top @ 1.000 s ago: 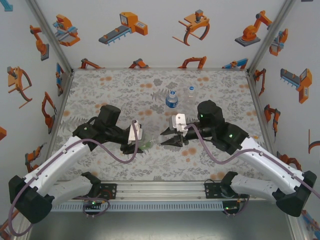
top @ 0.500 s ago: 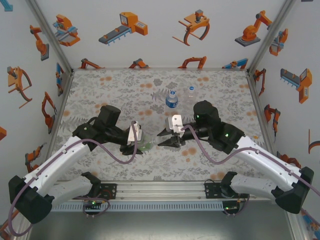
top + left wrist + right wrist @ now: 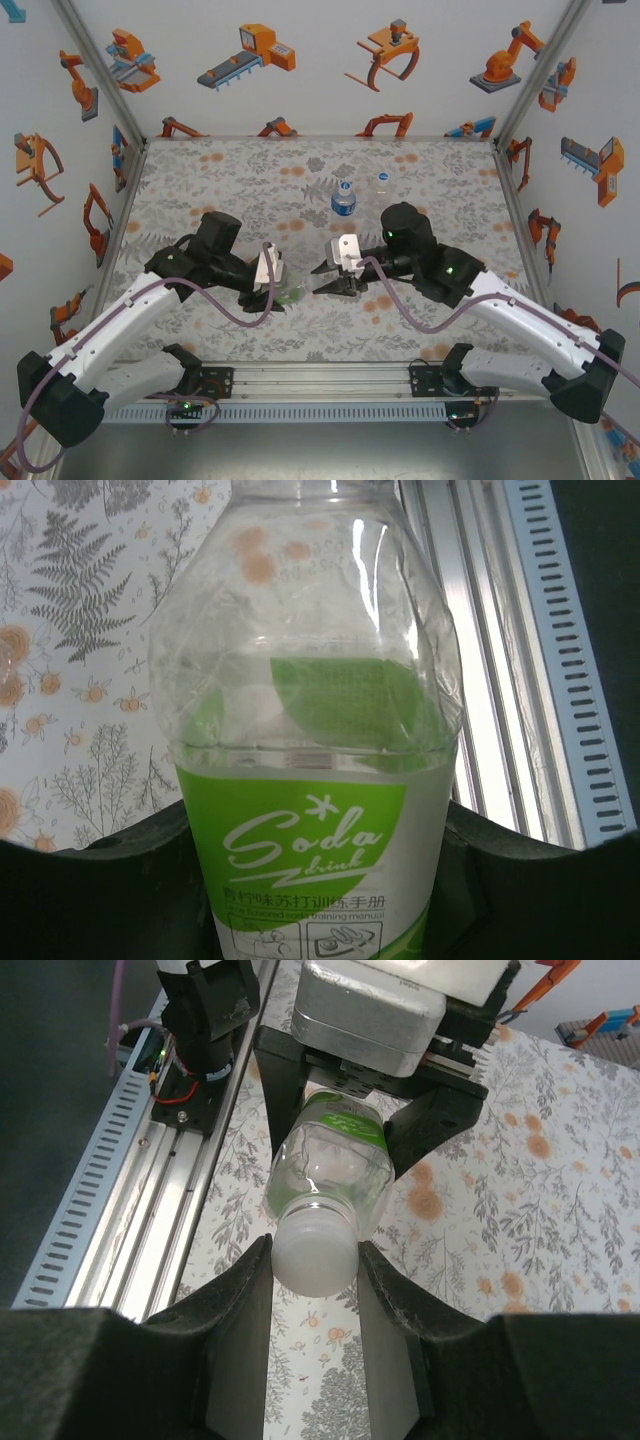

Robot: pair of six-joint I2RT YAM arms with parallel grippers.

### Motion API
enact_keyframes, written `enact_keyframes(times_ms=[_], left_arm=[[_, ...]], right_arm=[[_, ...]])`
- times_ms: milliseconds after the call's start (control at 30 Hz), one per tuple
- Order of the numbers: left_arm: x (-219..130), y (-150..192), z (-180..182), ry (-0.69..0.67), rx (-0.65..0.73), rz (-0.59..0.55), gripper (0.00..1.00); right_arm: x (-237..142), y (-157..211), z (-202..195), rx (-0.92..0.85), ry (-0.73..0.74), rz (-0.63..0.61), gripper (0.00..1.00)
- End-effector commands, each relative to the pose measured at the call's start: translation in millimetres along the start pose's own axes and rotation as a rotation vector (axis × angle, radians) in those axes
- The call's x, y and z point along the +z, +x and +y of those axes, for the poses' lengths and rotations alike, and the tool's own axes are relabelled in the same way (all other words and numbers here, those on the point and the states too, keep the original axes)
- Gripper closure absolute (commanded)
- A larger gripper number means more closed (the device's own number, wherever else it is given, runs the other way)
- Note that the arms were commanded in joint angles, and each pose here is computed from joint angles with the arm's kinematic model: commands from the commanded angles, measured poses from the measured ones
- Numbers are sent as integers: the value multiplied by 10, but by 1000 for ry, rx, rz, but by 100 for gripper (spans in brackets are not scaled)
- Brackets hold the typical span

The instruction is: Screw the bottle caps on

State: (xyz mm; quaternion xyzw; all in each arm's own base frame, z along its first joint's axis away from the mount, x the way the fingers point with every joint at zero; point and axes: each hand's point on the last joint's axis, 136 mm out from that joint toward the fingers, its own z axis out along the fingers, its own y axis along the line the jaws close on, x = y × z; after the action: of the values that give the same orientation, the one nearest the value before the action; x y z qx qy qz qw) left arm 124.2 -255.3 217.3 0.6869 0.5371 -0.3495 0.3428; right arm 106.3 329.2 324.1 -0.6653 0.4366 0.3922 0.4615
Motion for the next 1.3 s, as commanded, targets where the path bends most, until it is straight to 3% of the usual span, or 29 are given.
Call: enact_keyframes(times_ms=[0, 233, 367, 533, 700, 967, 1067, 1167, 1233, 1267], left_arm=[[-42, -263, -57, 43, 69, -96, 100], [-48, -292, -94, 65, 72, -113, 100], [-54, -303, -91, 62, 76, -114, 100], [-67, -286, -44, 30, 78, -96, 100], [-66, -231, 94, -43, 52, -57, 100], [-76, -177, 237, -122, 26, -26, 100], [-69, -183, 243, -122, 25, -32, 100], [-59, -185, 239, -114, 24, -37, 100], [-50, -184, 233, -107, 23, -39, 100], [-49, -185, 231, -105, 22, -40, 100]], right_arm=[[46, -73, -9, -101, -6, 8, 99], [71, -22, 108, -173, -57, 10, 100], [90, 23, 65, -76, -34, 29, 100], [112, 122, -276, 333, 174, 6, 100], [25, 452, -666, 929, 461, -36, 100], [96, 1115, -630, 1816, 641, -103, 100], [145, 1083, -662, 1881, 613, -164, 100], [129, 1011, -697, 1873, 610, -176, 93], [87, 964, -716, 1854, 615, -172, 81], [54, 932, -722, 1837, 619, -165, 71]])
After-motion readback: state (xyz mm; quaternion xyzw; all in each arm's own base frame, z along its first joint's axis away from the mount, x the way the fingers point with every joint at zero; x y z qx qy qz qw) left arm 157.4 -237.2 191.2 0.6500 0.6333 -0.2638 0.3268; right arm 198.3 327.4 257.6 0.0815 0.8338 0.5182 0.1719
